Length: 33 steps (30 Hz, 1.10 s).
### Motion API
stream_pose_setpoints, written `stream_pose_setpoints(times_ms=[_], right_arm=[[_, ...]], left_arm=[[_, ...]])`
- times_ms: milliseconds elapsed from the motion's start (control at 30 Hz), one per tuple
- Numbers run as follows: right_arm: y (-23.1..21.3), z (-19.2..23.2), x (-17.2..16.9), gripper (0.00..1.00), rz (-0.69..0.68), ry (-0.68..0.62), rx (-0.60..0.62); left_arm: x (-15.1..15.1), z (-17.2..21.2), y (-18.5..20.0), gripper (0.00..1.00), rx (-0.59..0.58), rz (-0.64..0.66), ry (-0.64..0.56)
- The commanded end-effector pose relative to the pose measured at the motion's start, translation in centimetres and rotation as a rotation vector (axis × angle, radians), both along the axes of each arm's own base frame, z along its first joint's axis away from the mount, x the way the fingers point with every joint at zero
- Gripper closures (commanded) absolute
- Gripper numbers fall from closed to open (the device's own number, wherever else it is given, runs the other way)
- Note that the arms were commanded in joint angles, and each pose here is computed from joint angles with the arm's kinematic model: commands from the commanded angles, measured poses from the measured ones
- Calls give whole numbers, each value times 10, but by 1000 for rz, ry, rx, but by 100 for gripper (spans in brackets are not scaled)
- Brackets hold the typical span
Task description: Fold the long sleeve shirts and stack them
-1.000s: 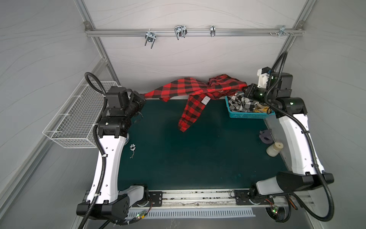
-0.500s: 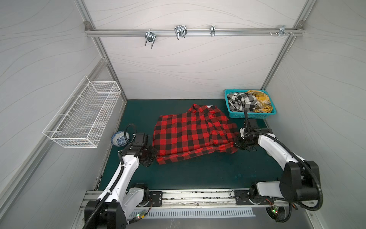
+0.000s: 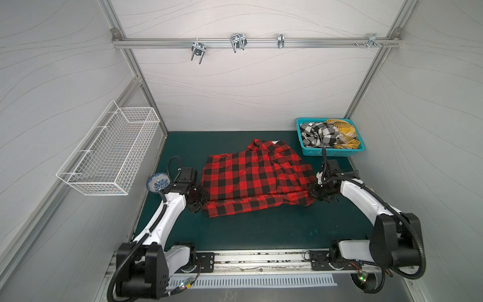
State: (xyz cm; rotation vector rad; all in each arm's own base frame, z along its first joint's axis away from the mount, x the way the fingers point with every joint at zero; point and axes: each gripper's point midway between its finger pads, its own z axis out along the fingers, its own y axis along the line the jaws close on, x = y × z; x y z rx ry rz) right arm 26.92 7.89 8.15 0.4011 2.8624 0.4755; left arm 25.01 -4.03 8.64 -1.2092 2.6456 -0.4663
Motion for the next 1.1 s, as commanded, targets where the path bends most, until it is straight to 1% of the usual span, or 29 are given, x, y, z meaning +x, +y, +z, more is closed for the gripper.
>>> stream_pose_setpoints(times_ms=[0, 100, 233, 267, 300, 367, 400, 467, 500, 567, 633, 667, 700, 767, 867, 900, 967, 1067], right_arm=[[2, -2, 17, 100, -2, 8, 10], [8, -16, 26, 100, 5, 46, 29], [18, -29, 28, 100, 28, 79, 35], [20, -29, 29, 92, 37, 80, 38], [22, -29, 28, 72, 44, 84, 37], [26, -20, 27, 43, 67, 72, 34], [27, -12, 27, 38, 78, 58, 14], [27, 14, 32, 33, 98, -6, -33], [27, 28, 37, 31, 101, -44, -47], [31, 52, 51, 29, 122, -120, -55], [37, 62, 68, 28, 153, -154, -72], [44, 64, 79, 27, 183, -158, -64], [54, 65, 88, 25, 222, -156, -63], [70, 62, 108, 23, 291, -170, -110], [93, 59, 140, 22, 381, -219, -203], [98, 53, 151, 22, 398, -219, -233], [105, 45, 171, 22, 413, -217, -273], [115, 23, 199, 22, 429, -208, -289]], left_arm=[[45, 6, 7, 100, 66, -54, -78], [64, -18, 5, 100, 74, -94, -16], [74, -47, -3, 100, 33, -128, 63], [75, -49, -3, 100, 29, -126, 68], [76, -47, -3, 91, 31, -123, 64], [76, -36, 1, 69, 54, -112, 52], [75, -25, 5, 62, 77, -105, 40], [71, 0, 13, 53, 131, -98, 1], [68, 14, 15, 43, 159, -100, -27], [61, 33, 13, 39, 197, -118, -64], [53, 37, 2, 42, 184, -145, -76], [48, 34, -4, 46, 162, -156, -67], [44, 28, -10, 51, 132, -160, -53], [40, 15, -20, 58, 70, -167, -30], [35, -6, -31, 75, 8, -180, 15], [34, -12, -34, 81, -9, -189, 28], [33, -19, -38, 89, -28, -205, 50], [30, -27, -40, 98, -35, -228, 68]])
